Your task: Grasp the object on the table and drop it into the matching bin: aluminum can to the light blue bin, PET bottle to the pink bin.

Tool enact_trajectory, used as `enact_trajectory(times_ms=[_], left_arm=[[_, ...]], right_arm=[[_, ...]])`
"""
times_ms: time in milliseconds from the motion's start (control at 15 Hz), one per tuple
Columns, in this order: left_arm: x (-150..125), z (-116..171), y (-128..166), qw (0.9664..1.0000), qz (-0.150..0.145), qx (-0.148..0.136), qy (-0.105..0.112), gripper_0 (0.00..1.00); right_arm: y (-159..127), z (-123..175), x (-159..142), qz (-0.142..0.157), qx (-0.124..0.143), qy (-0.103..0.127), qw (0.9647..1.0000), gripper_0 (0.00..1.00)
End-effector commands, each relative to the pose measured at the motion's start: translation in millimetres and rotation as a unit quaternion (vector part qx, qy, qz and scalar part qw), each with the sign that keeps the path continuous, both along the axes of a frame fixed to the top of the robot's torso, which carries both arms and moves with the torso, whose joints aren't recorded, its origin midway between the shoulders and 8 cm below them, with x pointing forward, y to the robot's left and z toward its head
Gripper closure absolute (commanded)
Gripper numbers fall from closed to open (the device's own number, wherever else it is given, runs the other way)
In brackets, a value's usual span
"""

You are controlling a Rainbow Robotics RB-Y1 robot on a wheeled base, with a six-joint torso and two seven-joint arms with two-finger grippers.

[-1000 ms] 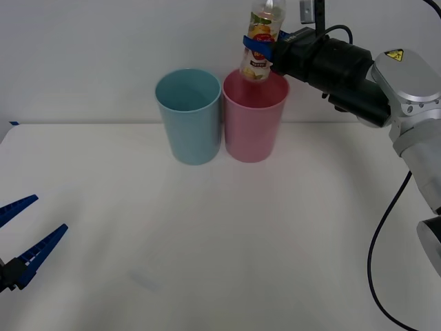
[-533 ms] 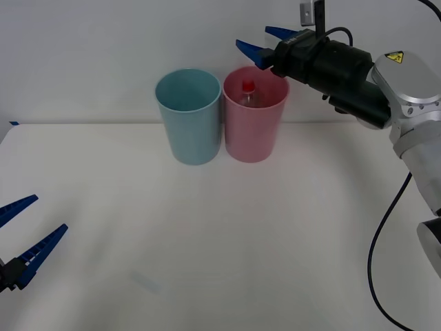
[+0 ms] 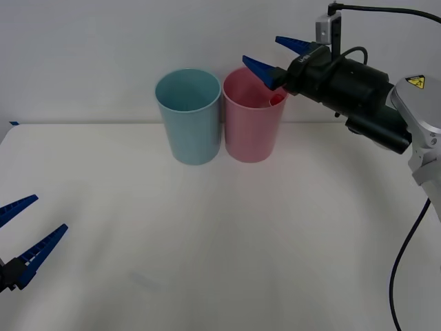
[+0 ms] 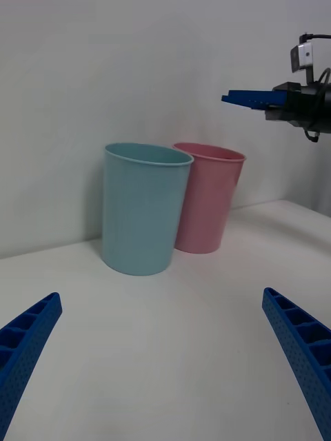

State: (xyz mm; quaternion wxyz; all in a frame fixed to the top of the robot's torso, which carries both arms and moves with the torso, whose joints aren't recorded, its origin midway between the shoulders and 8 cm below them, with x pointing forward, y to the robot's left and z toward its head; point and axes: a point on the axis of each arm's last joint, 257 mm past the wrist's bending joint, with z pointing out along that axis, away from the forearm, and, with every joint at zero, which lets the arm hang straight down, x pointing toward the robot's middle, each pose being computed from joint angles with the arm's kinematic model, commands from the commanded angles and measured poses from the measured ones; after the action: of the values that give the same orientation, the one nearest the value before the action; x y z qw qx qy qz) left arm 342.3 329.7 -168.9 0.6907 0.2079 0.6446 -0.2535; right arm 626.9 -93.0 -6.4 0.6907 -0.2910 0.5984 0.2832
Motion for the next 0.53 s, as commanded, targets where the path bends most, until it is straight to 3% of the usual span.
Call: enact_trajectory(times_ms=[67, 533], left_arm=[[0, 0, 0, 1.0000, 0.000, 0.000, 0.000, 0.00], [0, 0, 0, 1.0000, 0.000, 0.000, 0.000, 0.00]], right_arm=[[-7, -7, -24, 0.009, 0.003, -0.005, 0.9999, 0.00], [-54, -40, -84, -0.010, -0.002, -0.009, 0.9999, 0.00]])
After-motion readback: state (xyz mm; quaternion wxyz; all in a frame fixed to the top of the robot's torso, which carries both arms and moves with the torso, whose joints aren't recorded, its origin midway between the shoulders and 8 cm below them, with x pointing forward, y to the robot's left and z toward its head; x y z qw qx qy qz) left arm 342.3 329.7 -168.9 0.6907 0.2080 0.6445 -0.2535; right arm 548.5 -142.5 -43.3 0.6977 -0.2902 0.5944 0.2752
